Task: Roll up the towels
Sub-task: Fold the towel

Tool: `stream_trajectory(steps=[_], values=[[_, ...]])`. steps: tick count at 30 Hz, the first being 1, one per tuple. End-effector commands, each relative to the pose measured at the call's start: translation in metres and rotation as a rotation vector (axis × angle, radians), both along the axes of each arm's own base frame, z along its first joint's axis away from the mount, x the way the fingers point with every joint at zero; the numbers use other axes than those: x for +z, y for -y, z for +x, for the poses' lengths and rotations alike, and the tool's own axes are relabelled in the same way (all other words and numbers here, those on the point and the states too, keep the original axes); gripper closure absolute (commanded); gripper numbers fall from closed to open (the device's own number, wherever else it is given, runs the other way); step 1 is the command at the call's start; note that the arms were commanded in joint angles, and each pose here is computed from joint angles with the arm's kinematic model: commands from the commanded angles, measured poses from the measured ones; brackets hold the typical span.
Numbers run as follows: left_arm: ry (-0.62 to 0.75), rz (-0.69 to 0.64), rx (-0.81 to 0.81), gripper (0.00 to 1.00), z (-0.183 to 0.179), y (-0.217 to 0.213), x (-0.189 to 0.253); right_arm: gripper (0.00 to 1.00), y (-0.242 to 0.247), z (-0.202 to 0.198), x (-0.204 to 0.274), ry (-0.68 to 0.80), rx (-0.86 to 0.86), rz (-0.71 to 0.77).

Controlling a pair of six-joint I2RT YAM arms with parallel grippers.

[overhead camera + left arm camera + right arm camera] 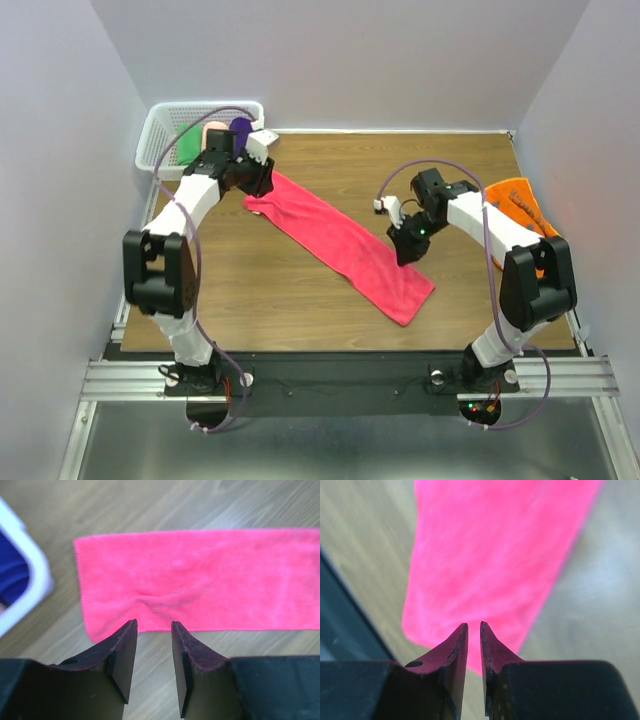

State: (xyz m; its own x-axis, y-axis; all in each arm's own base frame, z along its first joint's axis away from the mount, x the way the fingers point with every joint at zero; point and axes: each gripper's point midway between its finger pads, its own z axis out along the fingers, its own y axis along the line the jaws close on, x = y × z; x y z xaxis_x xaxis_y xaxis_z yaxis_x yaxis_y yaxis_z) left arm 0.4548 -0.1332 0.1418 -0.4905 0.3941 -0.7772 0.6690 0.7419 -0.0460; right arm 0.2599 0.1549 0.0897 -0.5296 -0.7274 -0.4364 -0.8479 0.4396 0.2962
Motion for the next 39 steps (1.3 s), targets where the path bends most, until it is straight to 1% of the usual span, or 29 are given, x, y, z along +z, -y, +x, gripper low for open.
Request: stream_trajectory(steps=[1,3,4,6,7,10,13,14,15,16,18,20,22,23,26,29,30,31,32,34,37,39], values=[[0.131,-0.053,0.092,0.55,-0.004,-0.008,0.056,0.78,0.001,0.034,-0.009,0.046,-0.056,-0.043],[0.126,-0.083,0.098,0.56,-0.007,-0.006,0.059,0.79,0.001,0.046,-0.017,0.072,-0.069,-0.063],[0.095,-0.113,0.155,0.57,-0.011,-0.007,0.056,0.79,0.002,0.051,-0.020,0.074,-0.082,-0.076],[0.071,-0.153,0.203,0.58,-0.011,-0.007,0.050,0.80,0.001,0.056,-0.032,0.062,-0.100,-0.090],[0.039,-0.189,0.264,0.58,-0.010,-0.006,0.048,0.81,0.002,0.055,-0.036,0.051,-0.111,-0.096],[0.023,-0.197,0.357,0.60,-0.004,-0.004,0.043,0.83,0.003,0.048,-0.048,0.037,-0.106,-0.114],[0.006,-0.191,0.416,0.62,0.003,-0.002,0.032,0.87,0.004,0.024,-0.063,0.000,-0.085,-0.135],[-0.003,-0.200,0.435,0.63,0.005,0.000,0.030,0.87,0.003,0.008,-0.073,-0.035,-0.064,-0.150],[-0.012,-0.194,0.446,0.64,0.007,0.002,0.026,0.88,0.003,0.000,-0.076,-0.049,-0.052,-0.158],[-0.008,-0.183,0.464,0.65,0.011,0.002,0.026,0.88,0.003,-0.009,-0.081,-0.066,-0.038,-0.170],[-0.035,-0.145,0.498,0.67,0.015,0.004,0.008,0.90,-0.002,-0.025,-0.086,-0.088,0.004,-0.184],[-0.054,-0.109,0.520,0.68,0.020,0.009,-0.006,0.90,-0.011,-0.043,-0.089,-0.124,0.036,-0.170],[-0.075,-0.108,0.538,0.68,0.024,0.012,-0.015,0.90,-0.022,-0.058,-0.088,-0.163,0.071,-0.138],[-0.105,-0.091,0.532,0.69,0.023,0.018,-0.030,0.90,-0.031,-0.067,-0.088,-0.177,0.102,-0.129],[-0.119,-0.063,0.506,0.69,0.031,0.035,-0.047,0.90,-0.055,-0.089,-0.081,-0.224,0.162,-0.069],[-0.138,-0.028,0.496,0.69,0.042,0.045,-0.067,0.89,-0.079,-0.094,-0.064,-0.253,0.168,0.024],[-0.152,-0.021,0.489,0.70,0.043,0.050,-0.073,0.89,-0.086,-0.090,-0.054,-0.239,0.164,0.058],[-0.142,-0.033,0.471,0.70,0.049,0.056,-0.070,0.89,-0.091,-0.087,-0.047,-0.228,0.163,0.083],[-0.156,-0.014,0.454,0.70,0.052,0.060,-0.083,0.88,-0.097,-0.085,-0.037,-0.223,0.155,0.112],[-0.168,-0.014,0.411,0.70,0.059,0.077,-0.095,0.87,-0.107,-0.071,-0.010,-0.156,0.148,0.168],[-0.186,0.000,0.348,0.71,0.062,0.102,-0.107,0.87,-0.110,-0.051,0.020,-0.080,0.113,0.233],[-0.188,0.002,0.287,0.71,0.070,0.122,-0.115,0.87,-0.103,-0.032,0.041,-0.036,0.046,0.278]])
